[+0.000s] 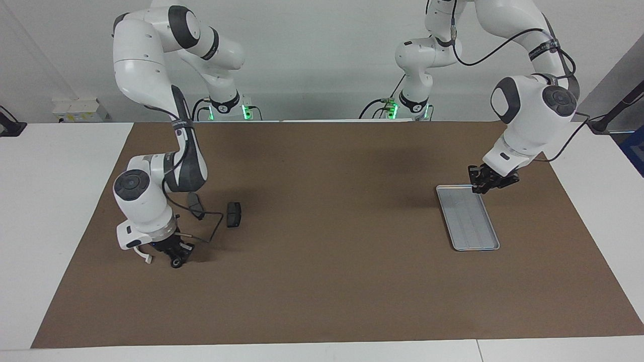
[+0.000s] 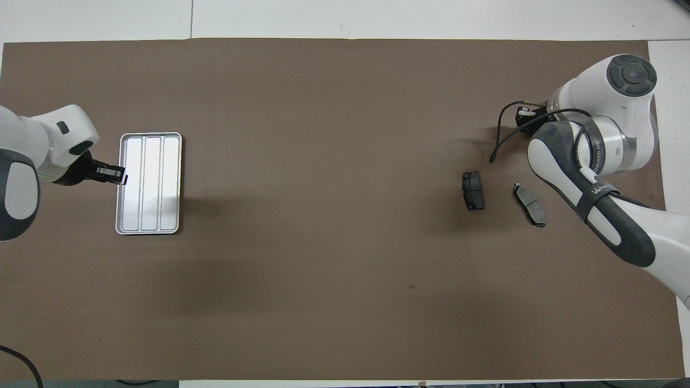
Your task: Pick bearing gear from pile to tray
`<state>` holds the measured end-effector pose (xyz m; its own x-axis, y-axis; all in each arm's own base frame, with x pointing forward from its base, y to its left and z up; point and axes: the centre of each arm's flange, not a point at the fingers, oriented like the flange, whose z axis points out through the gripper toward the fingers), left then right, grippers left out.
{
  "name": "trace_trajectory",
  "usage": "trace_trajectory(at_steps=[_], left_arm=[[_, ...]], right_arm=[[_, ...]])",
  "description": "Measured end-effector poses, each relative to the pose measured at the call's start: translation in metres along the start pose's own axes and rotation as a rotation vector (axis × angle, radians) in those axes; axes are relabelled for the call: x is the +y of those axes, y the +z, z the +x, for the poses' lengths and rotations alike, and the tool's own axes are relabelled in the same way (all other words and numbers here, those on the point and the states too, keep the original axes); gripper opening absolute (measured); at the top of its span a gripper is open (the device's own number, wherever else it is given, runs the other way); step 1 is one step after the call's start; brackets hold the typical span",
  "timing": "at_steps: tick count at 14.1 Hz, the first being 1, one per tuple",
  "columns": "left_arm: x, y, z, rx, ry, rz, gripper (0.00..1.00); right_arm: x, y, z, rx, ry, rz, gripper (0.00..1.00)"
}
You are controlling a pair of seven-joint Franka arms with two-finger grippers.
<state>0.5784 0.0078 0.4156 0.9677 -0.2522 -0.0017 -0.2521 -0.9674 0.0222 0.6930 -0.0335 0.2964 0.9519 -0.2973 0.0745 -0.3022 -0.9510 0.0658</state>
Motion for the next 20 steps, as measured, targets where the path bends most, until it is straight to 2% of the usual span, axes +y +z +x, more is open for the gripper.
trace_trajectory(at_steps=[5,8,11,13,17,20], left_arm=[[0.013,0.042,-0.01,0.018,0.021,0.004,0.24],[0.013,0.058,-0.018,0.022,0.019,0.005,0.24],[0.013,0.07,-0.023,0.03,0.017,0.008,0.24],[0.008,0.078,-0.025,0.03,0.008,0.007,0.24],[-0.003,0.094,-0.033,0.034,0.008,0.009,0.24],[-0.002,0.103,-0.037,0.032,0.01,0.008,0.24]], right_arm=[[-0.01,-0.051,-0.001,-0.032,-0.014,-0.045,0.33],[-0.041,-0.115,-0.023,-0.042,-0.052,-0.081,0.33],[-0.106,-0.183,-0.064,-0.048,0.014,-0.061,0.33],[-0.161,-0.209,-0.101,-0.049,0.096,-0.024,0.33],[-0.255,-0.222,-0.17,-0.071,0.325,0.024,0.33],[-0.313,-0.22,-0.215,-0.069,0.429,0.069,0.33]])
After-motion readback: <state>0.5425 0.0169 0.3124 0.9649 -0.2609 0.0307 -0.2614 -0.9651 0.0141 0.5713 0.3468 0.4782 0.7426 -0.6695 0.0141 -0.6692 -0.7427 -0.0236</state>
